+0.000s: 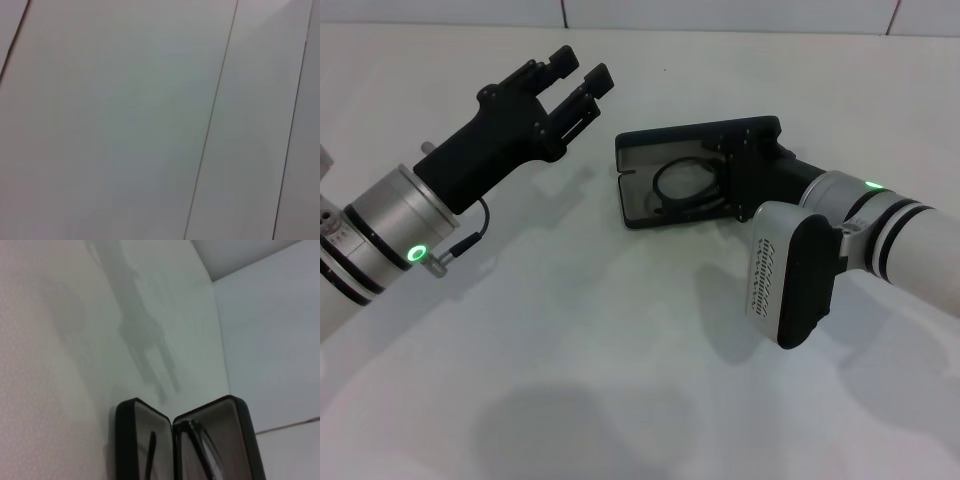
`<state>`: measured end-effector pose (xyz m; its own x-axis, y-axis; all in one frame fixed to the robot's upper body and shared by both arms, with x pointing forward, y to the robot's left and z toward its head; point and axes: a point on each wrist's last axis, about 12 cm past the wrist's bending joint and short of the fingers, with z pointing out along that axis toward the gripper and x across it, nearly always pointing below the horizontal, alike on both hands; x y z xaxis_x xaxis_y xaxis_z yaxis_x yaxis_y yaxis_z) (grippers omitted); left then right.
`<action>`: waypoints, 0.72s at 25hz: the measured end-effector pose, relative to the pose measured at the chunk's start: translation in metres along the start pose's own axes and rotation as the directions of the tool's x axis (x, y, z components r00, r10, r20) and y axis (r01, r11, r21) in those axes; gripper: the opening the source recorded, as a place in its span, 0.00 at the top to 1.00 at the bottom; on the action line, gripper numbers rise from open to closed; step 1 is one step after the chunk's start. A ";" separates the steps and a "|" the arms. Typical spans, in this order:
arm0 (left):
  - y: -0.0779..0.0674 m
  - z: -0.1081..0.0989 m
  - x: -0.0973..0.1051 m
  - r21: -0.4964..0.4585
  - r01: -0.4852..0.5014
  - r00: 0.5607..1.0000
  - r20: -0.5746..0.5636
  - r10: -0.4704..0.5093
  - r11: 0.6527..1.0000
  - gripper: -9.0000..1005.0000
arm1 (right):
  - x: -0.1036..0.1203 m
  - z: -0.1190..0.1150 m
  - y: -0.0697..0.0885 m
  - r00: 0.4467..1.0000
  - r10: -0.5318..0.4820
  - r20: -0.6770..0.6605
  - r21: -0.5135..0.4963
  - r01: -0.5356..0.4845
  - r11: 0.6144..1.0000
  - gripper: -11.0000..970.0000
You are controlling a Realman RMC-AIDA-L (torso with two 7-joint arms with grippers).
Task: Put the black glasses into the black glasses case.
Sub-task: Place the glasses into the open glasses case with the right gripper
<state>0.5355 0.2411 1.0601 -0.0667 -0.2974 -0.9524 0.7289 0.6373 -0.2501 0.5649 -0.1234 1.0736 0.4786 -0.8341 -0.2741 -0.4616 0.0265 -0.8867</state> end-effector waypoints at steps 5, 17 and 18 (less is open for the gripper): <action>0.001 0.000 -0.001 0.000 -0.004 1.000 -0.001 0.004 1.000 0.44 | -0.005 0.000 -0.007 0.998 0.063 -0.005 -0.026 -0.063 0.998 0.81; 0.003 0.003 -0.004 0.009 -0.017 1.000 0.002 0.017 1.000 0.44 | -0.005 0.000 -0.046 0.985 0.158 -0.071 -0.117 -0.166 0.979 0.81; 0.003 0.003 -0.005 0.010 -0.019 1.000 0.002 0.019 1.000 0.44 | -0.005 0.001 -0.048 0.983 0.165 -0.078 -0.123 -0.174 0.977 0.81</action>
<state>0.5405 0.2421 1.0644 -0.0515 -0.2872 -0.9565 0.7365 0.6360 -0.2306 0.5858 -0.1200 1.1172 0.3364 -0.8587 -0.3866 -0.6260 0.1029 -0.7730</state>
